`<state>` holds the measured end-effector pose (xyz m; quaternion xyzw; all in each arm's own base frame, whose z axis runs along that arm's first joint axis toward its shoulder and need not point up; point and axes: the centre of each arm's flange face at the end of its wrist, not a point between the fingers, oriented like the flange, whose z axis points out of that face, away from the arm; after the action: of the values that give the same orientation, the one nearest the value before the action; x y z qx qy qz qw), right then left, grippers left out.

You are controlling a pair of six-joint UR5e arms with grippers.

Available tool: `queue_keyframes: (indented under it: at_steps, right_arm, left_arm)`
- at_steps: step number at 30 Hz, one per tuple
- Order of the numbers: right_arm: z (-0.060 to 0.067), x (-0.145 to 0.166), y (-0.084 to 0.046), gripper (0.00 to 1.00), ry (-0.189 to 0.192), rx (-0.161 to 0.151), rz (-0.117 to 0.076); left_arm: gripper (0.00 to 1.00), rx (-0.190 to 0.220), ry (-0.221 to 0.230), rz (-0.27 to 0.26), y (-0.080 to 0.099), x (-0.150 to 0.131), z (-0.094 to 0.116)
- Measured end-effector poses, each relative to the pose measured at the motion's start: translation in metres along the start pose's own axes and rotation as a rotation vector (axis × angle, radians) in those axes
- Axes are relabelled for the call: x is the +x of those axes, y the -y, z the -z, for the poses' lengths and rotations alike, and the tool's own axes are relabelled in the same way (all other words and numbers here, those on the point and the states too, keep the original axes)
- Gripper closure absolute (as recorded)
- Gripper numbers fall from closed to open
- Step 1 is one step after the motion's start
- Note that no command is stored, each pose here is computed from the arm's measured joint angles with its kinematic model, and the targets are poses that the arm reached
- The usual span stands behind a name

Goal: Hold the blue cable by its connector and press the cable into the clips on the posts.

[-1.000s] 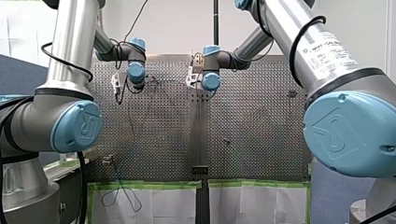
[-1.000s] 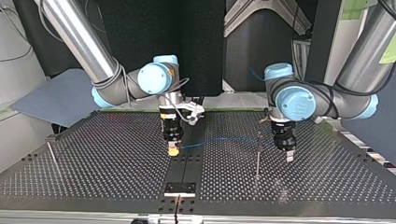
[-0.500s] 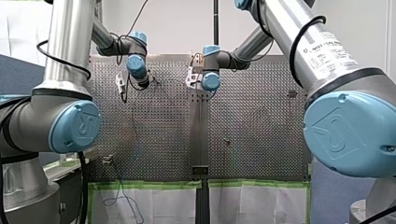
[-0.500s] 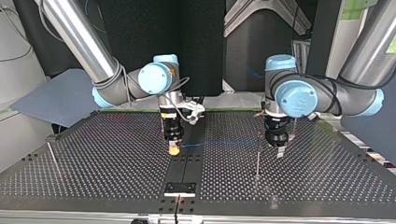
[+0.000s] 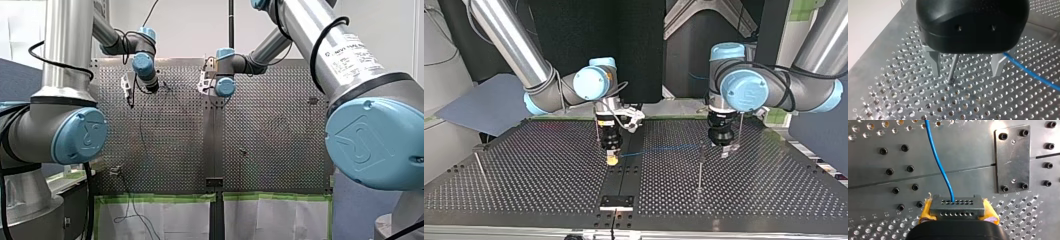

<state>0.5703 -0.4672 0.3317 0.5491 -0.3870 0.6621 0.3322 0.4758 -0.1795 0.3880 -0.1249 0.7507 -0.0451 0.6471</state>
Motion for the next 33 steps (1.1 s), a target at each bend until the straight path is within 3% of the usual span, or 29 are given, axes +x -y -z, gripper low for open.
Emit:
queue_keyframes:
  at_steps: [12, 25, 33]
  right_arm:
    - [0.001, 0.001, 0.002, 1.00, 0.001, 0.003, 0.000]
    - [0.001, 0.003, 0.004, 1.00, 0.004, 0.004, 0.001]
    - [0.002, 0.002, 0.004, 1.00, 0.007, 0.005, 0.001]
  left_arm:
    - [0.00, 0.015, 0.003, -0.018, 0.005, -0.021, 0.040]
    - [0.00, 0.119, -0.056, -0.057, 0.016, 0.001, 0.067]
    - [0.00, 0.154, -0.054, -0.073, 0.024, 0.003, 0.070]
